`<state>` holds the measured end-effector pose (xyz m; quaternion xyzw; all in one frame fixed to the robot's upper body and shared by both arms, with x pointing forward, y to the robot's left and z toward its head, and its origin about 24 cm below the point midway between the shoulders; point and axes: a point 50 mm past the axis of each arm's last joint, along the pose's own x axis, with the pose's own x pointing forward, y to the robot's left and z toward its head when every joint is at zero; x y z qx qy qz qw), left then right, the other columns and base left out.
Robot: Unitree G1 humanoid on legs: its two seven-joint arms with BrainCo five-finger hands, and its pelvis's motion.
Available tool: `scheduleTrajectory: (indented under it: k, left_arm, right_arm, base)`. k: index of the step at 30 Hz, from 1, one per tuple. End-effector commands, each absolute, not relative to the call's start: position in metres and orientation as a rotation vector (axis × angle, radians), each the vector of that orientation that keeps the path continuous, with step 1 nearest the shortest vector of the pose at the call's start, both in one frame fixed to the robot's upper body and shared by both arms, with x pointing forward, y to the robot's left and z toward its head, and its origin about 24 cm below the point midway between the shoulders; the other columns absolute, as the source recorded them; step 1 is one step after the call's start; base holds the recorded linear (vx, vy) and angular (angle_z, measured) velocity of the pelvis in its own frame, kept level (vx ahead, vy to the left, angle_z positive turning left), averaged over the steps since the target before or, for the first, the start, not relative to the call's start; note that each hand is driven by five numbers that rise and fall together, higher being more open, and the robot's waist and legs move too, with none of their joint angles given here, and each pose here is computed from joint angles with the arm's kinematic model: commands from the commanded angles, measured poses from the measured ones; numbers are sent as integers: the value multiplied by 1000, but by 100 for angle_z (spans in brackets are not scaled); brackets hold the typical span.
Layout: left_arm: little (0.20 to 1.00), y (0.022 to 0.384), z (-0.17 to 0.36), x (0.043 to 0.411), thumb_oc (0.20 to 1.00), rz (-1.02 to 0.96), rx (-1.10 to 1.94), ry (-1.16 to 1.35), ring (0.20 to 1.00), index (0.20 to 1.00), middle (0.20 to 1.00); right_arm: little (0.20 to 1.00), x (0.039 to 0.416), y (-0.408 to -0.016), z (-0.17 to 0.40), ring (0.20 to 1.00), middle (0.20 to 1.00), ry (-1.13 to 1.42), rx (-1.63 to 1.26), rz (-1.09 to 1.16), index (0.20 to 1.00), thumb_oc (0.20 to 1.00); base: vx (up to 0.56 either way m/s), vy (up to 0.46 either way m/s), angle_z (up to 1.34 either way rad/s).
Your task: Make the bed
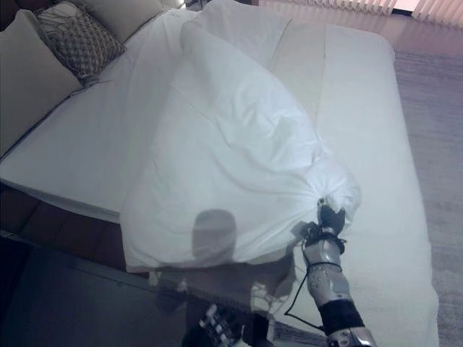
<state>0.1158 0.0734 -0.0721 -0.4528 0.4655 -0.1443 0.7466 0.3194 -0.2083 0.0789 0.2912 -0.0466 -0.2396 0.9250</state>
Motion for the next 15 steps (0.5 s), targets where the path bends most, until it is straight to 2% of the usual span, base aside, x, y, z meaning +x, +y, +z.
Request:
scheduleTrajectory:
  k: [1, 6, 15]
  left_arm:
    - [1000, 53, -61, 107, 1000, -430, -1074, 1023, 1000, 1000, 1000]
    - [1000, 36, -64, 129, 1000, -433, -1028, 992, 1000, 1000, 1000]
    - [1000, 5, -50, 212, 1000, -243, -1029, 840, 1000, 1000, 1000]
  right_arm:
    - [200, 331, -214, 140, 200, 200, -377, 566, -416, 200, 200]
    - [200, 330, -200, 143, 200, 200, -383, 579, -357, 200, 200]
    - [200, 315, -161, 149, 200, 200, -391, 663, -192, 200, 200]
  base:
    - [0, 0, 0]
    - [0, 0, 0]
    - [-5, 7, -10]
